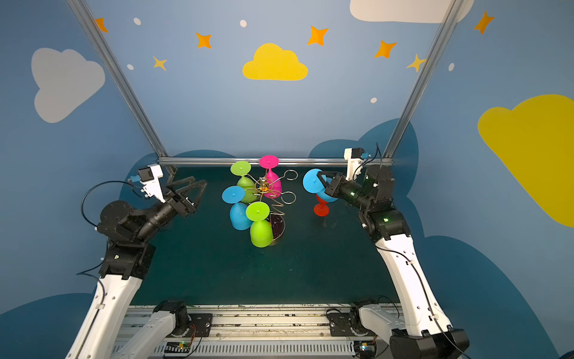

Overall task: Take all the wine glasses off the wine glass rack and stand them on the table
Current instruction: 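Reach the left gripper to the blue glass foot while right holds it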

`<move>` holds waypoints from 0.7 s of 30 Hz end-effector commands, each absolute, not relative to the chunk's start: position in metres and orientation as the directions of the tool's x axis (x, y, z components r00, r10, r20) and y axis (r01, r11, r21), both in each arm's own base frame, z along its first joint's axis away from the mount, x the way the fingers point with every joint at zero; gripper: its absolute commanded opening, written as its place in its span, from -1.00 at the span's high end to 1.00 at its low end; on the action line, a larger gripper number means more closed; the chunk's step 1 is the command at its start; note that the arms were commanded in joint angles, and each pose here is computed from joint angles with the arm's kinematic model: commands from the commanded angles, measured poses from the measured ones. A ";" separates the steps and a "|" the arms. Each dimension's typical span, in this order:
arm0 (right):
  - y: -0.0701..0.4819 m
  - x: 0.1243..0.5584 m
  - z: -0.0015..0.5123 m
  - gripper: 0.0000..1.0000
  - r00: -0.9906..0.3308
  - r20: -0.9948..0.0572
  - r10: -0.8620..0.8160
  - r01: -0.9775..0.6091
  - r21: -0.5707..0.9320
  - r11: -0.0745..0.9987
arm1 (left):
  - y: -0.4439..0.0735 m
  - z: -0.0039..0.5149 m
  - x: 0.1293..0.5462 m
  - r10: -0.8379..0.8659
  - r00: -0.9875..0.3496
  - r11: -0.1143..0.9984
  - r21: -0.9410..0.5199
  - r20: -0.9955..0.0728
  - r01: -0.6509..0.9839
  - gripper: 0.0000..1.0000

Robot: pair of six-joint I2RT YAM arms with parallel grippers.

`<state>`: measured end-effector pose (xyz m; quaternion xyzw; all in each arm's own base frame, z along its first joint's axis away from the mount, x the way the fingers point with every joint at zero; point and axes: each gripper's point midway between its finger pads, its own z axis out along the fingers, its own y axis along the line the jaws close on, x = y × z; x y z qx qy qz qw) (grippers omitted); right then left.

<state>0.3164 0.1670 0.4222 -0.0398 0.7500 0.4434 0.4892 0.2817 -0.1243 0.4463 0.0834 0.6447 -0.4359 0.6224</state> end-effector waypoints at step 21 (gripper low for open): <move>0.229 0.255 0.500 1.00 -0.380 -0.905 0.189 -0.815 0.425 0.394 | -0.310 0.467 0.266 -0.194 -0.460 0.116 -0.486 -0.866 0.866 -0.61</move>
